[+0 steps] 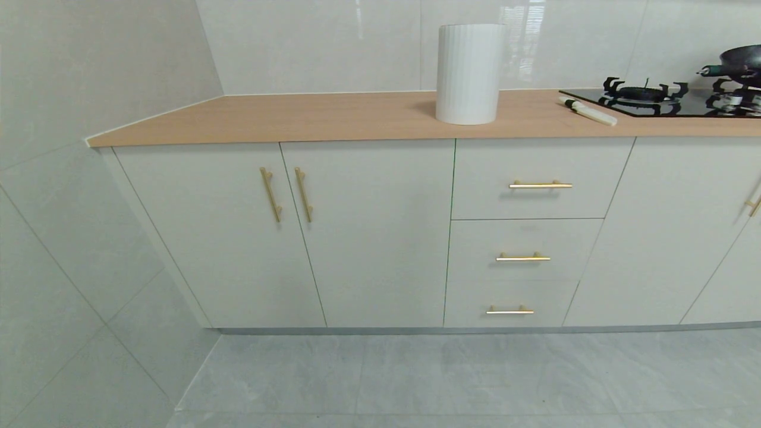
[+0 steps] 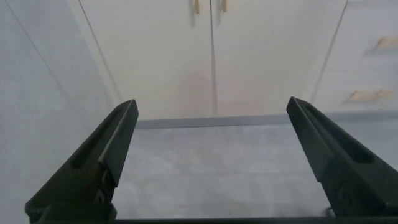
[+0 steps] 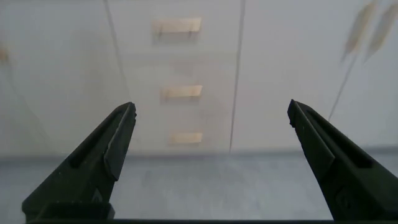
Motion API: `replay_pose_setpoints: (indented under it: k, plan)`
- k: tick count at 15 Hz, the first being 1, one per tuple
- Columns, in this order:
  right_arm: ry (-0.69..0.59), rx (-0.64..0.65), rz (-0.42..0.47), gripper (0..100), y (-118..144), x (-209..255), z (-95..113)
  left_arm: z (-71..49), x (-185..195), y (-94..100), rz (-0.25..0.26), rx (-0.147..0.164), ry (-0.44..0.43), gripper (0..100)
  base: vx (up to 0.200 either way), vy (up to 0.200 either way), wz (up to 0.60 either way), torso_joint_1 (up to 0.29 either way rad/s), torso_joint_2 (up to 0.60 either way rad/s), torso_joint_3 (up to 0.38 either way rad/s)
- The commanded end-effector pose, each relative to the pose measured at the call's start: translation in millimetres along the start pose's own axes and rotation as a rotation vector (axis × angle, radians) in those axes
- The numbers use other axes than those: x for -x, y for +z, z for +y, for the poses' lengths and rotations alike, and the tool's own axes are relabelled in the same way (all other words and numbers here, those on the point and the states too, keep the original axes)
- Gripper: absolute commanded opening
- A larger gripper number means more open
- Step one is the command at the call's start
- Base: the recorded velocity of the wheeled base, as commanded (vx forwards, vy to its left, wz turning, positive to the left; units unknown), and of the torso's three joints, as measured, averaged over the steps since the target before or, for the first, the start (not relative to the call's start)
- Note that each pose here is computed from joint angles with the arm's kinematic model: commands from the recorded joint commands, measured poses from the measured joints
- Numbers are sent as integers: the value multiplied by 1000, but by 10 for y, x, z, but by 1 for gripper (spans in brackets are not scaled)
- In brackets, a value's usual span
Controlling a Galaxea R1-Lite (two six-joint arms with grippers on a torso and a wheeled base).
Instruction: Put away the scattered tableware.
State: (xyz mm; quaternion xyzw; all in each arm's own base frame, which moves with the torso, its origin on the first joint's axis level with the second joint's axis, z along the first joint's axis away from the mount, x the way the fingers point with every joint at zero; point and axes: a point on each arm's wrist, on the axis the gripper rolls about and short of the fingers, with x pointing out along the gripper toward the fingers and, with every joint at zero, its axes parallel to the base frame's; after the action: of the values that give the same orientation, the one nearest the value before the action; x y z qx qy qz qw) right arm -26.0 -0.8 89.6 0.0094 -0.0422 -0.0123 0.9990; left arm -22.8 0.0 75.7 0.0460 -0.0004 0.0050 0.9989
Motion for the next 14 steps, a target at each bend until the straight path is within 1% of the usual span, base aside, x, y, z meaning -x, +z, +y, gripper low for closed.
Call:
replay_pose_setpoints:
  k: [1, 2, 3, 4, 6, 7, 8, 9, 11, 12, 13, 14]
  plan:
    - [1, -18, 32, 100, -90, -23, -1, 0, 0, -2, 1, 65, 1, 100, 0, 0, 0, 0, 0, 0]
    - [5, -14, 32, 100, -85, -23, 0, 0, 0, -2, 1, 98, 2, 100, 0, 0, 0, 0, 0, 0]
    - [22, 23, 35, 100, -88, -23, 4, 0, 0, -1, 0, 97, 2, 100, 0, 0, 0, 0, 0, 0]
    - [88, 103, 34, 100, -92, -21, 18, 0, 0, -1, 0, 95, 2, 100, 0, 0, 0, 0, 0, 0]
    - [151, 106, 36, 100, -95, -20, 32, 0, 0, -1, 0, 95, 2, 100, 0, 0, 0, 0, 0, 0]
    - [147, 100, 43, 100, -93, -17, 32, 0, 0, -1, 0, 97, 2, 100, 0, 0, 0, 0, 0, 0]
    - [97, 96, 44, 100, -97, -18, 21, 0, 0, -1, 0, 97, 2, 100, 0, 0, 0, 0, 0, 0]
    - [-24, 85, 43, 100, -95, -20, -6, 0, 0, -1, 0, 97, 2, 100, 0, 0, 0, 0, 0, 0]
    - [-85, 24, 44, 100, -99, -20, -20, 1, 0, -1, 0, 97, 4, 100, 0, 0, 0, 0, 0, 0]
    - [-79, 18, 47, 100, -98, -21, -18, 1, 0, -1, 0, 98, 4, 100, 0, 0, 0, 0, 0, 0]
    - [31, 31, 107, 100, -147, -26, 4, 1, 0, -1, 0, 97, 5, 100, 0, 0, 0, 0, 0, 0]
    - [48, 31, 120, 100, -135, -46, 7, 1, 0, -1, 0, 98, 5, 100, 0, 0, 0, 0, 0, 0]
